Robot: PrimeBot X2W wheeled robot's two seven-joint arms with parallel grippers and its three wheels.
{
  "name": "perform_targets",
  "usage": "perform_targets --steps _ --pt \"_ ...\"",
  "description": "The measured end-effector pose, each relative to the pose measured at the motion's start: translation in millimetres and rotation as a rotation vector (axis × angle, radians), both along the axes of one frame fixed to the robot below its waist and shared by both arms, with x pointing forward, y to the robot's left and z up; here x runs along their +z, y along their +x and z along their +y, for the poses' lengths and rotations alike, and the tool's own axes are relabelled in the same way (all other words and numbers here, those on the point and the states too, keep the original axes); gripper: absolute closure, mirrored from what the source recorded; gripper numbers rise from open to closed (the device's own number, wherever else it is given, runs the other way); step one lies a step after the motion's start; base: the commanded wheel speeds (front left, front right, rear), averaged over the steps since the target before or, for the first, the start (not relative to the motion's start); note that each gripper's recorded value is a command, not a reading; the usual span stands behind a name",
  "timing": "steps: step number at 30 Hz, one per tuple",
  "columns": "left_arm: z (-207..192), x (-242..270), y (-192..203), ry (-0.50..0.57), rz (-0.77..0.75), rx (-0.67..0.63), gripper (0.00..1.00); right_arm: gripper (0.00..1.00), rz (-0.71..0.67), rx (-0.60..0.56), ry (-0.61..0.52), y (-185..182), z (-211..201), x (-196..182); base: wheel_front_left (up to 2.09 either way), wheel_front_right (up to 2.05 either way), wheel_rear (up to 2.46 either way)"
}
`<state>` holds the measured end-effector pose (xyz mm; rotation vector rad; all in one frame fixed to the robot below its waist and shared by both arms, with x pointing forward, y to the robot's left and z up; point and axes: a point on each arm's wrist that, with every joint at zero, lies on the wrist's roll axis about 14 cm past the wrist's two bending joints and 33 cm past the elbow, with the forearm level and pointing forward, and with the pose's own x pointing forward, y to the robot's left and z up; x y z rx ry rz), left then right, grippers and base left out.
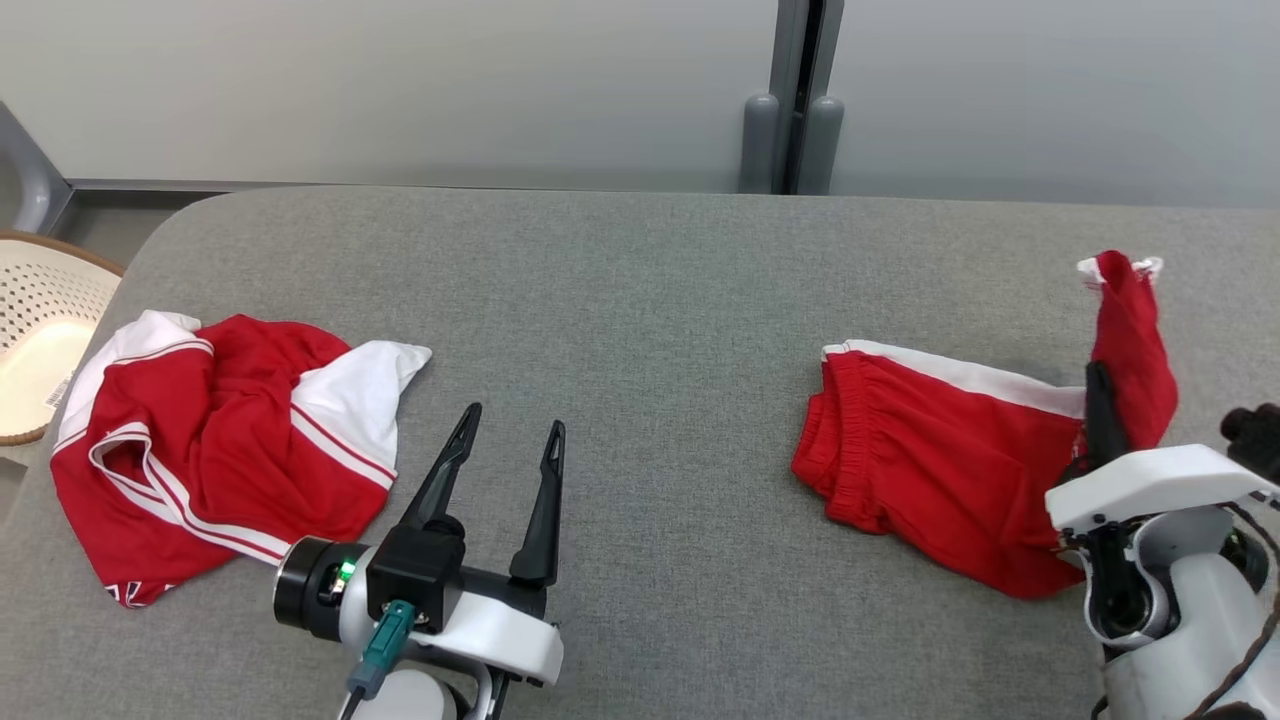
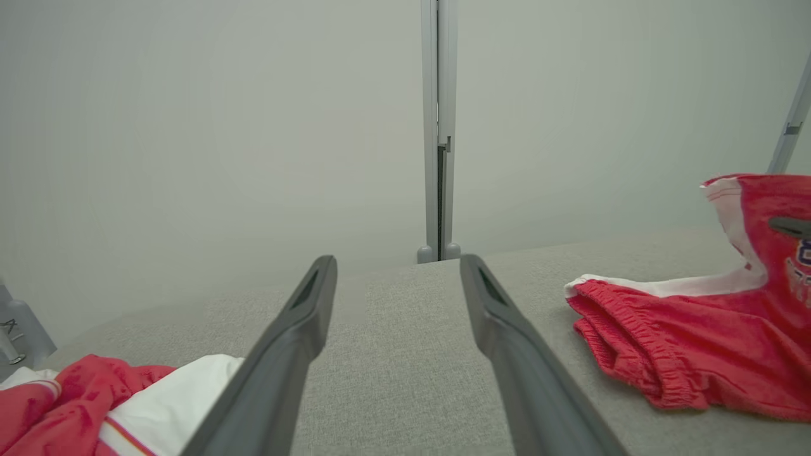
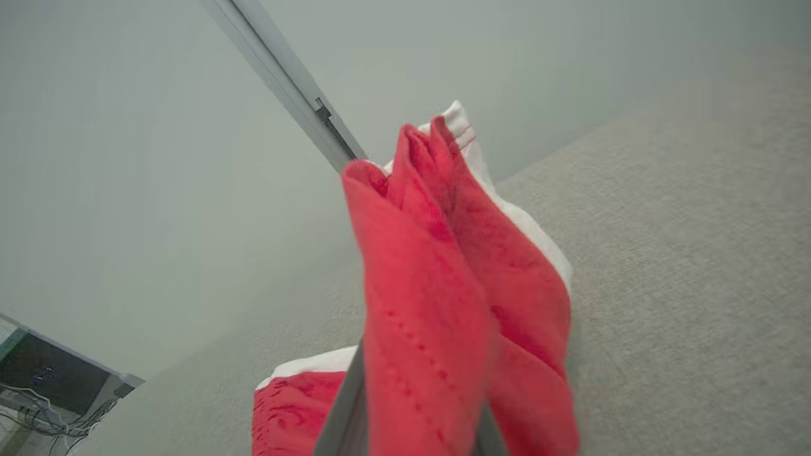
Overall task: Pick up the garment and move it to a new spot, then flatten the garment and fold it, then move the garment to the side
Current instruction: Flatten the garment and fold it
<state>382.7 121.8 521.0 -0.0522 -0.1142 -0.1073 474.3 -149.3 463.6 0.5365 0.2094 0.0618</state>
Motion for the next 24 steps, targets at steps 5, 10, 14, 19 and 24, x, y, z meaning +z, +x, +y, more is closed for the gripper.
perform_targets --steps 5,10,14,19,24 --pt "8.8 1.0 -5.4 0.004 -0.002 0.026 0.00 1.00 -0.047 0.125 0.026 -7.2 44.2 11.9 0.00 0.00 0.00" --pt "15.8 2.2 -10.1 0.002 -0.005 0.047 0.00 1.00 -0.050 0.217 0.042 -14.0 77.0 12.1 0.00 0.00 0.00" --pt "22.1 0.9 -14.0 -0.003 0.001 0.069 0.00 1.00 -0.031 0.281 0.032 -18.9 98.6 4.4 0.00 0.00 0.00" --pt "28.0 -4.0 -18.7 -0.009 0.017 0.091 0.00 1.00 -0.001 0.350 0.024 -21.8 122.3 -6.0 0.00 0.00 0.00" --pt "31.1 -10.7 -20.8 -0.018 0.040 0.103 0.00 0.00 0.027 0.419 0.026 -27.0 146.5 -15.7 0.00 0.00 0.00"
